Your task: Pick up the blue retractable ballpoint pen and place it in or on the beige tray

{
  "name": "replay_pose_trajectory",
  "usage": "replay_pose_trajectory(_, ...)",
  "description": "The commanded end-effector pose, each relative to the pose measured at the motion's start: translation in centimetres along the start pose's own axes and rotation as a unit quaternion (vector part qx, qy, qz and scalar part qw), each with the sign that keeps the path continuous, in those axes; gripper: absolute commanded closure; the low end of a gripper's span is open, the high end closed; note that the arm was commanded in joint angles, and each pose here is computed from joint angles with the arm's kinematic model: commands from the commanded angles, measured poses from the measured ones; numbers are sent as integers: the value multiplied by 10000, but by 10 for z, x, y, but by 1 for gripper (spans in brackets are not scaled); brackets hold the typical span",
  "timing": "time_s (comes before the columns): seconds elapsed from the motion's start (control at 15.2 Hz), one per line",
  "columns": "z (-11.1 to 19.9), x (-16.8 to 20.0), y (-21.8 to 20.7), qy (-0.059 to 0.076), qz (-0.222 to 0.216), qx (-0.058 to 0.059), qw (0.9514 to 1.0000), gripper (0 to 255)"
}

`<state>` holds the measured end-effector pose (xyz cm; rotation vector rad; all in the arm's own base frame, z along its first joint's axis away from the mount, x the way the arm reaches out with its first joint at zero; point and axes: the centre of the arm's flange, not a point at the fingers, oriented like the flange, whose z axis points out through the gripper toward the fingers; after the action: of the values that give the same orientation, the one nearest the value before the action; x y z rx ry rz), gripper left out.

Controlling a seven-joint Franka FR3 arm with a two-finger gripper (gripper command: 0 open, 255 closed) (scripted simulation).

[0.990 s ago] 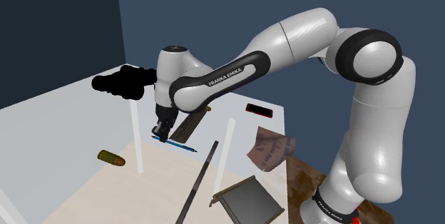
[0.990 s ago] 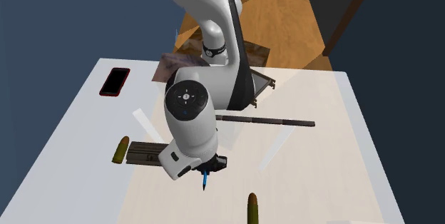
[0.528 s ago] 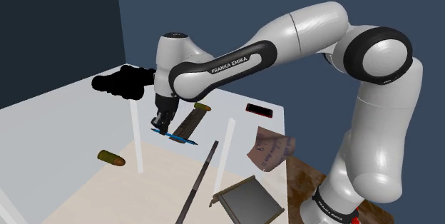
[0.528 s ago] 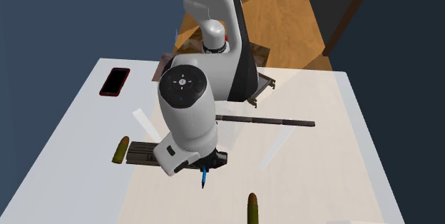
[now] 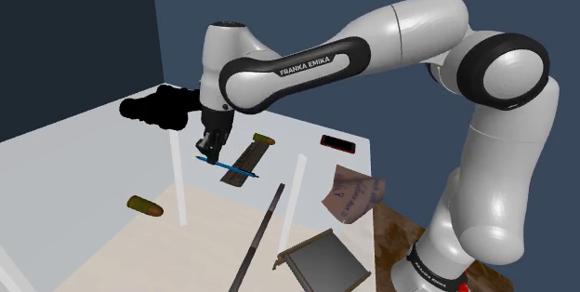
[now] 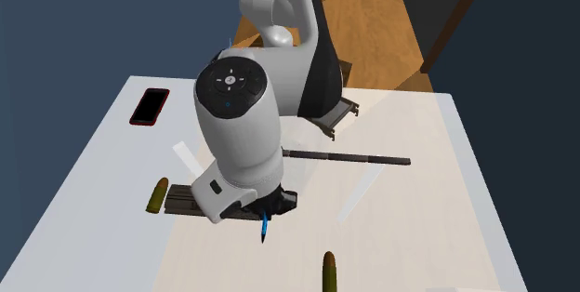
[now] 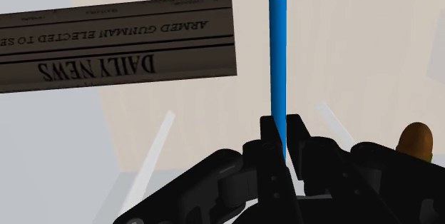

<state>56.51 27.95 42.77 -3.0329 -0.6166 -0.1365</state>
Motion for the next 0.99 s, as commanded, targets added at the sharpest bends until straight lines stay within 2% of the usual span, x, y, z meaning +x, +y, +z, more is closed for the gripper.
replay_pose_trajectory(0.0,-11,0,0,-3,1,0,10000,255)
replay_pose_trajectory(0.4,-38,3,0,-3,1,0,10000,255)
replay_pose_trajectory(0.92,-53,-93,-43,-3,1,0,10000,255)
